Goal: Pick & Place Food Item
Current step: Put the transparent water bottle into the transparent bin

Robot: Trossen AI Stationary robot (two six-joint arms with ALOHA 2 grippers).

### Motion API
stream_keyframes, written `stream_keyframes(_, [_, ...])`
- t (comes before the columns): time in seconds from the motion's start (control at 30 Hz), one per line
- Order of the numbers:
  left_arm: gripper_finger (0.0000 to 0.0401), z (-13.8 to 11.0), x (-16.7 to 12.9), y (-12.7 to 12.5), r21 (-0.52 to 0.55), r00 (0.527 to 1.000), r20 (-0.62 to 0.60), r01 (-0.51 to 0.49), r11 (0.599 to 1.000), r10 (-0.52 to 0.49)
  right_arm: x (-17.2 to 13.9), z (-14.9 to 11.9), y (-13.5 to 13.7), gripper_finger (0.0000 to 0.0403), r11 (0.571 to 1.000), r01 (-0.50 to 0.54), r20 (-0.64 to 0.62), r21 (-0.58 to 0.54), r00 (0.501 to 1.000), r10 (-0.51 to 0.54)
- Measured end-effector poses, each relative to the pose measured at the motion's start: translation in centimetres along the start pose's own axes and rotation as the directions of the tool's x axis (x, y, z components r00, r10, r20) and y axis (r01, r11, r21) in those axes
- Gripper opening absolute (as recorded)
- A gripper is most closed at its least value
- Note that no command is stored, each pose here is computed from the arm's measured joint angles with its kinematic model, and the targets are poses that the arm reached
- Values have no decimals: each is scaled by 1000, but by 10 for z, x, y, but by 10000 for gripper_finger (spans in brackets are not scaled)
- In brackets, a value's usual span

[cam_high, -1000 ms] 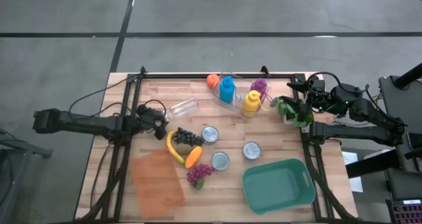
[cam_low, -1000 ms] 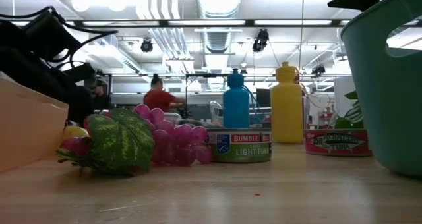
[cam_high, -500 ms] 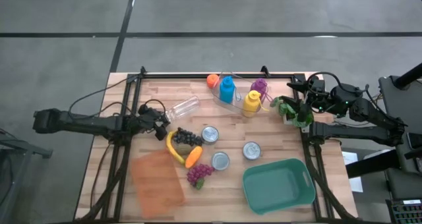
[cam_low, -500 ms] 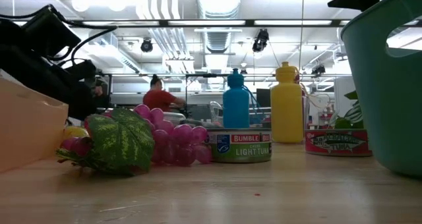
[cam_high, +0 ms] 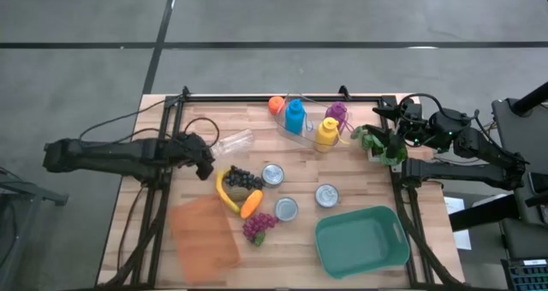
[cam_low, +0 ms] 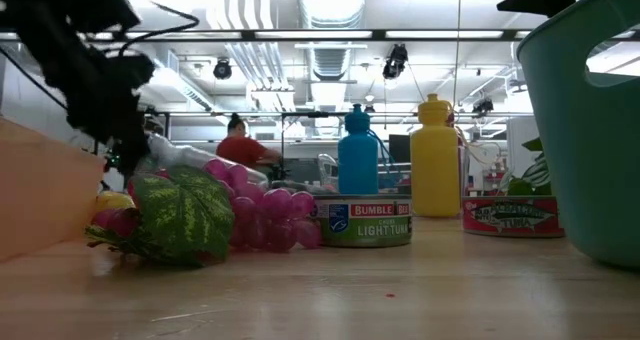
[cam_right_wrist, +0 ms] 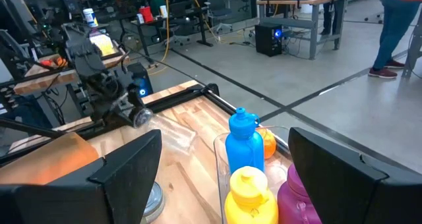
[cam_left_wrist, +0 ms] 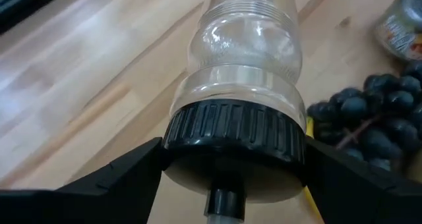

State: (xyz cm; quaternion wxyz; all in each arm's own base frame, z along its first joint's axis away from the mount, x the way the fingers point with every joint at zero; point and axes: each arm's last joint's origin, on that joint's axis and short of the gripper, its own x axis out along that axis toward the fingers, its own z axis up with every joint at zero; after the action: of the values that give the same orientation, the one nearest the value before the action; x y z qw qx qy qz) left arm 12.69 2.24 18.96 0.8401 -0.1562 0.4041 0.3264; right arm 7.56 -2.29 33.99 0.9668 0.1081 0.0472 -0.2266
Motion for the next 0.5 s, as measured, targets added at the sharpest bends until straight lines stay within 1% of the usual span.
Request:
stream_keyframes(0.13, [329, 27, -22, -6, -57, 998, -60, -11, 998, 7, 0, 0, 0, 329, 1000, 0, 0, 0, 1000, 0])
stream_keyframes(0.23, [329, 53, -39, -12, -50, 995, -97, -8, 999, 3, 0, 0, 0, 329, 1000, 0, 0, 0, 1000, 0])
stream_keyframes(0.33, [329, 80, -56, -17, -41, 982, -191, -20, 999, 12, 0, 0, 0, 329, 1000, 0, 0, 0, 1000, 0])
stream_keyframes(0.43, [329, 105, -65, -21, -44, 942, -336, -36, 998, 19, 0, 0, 0, 329, 1000, 0, 0, 0, 1000, 0])
stream_keyframes(0.5, [329, 122, -67, -23, -63, 895, -446, -48, 997, 15, 0, 0, 0, 329, 1000, 1, 0, 0, 1000, -1])
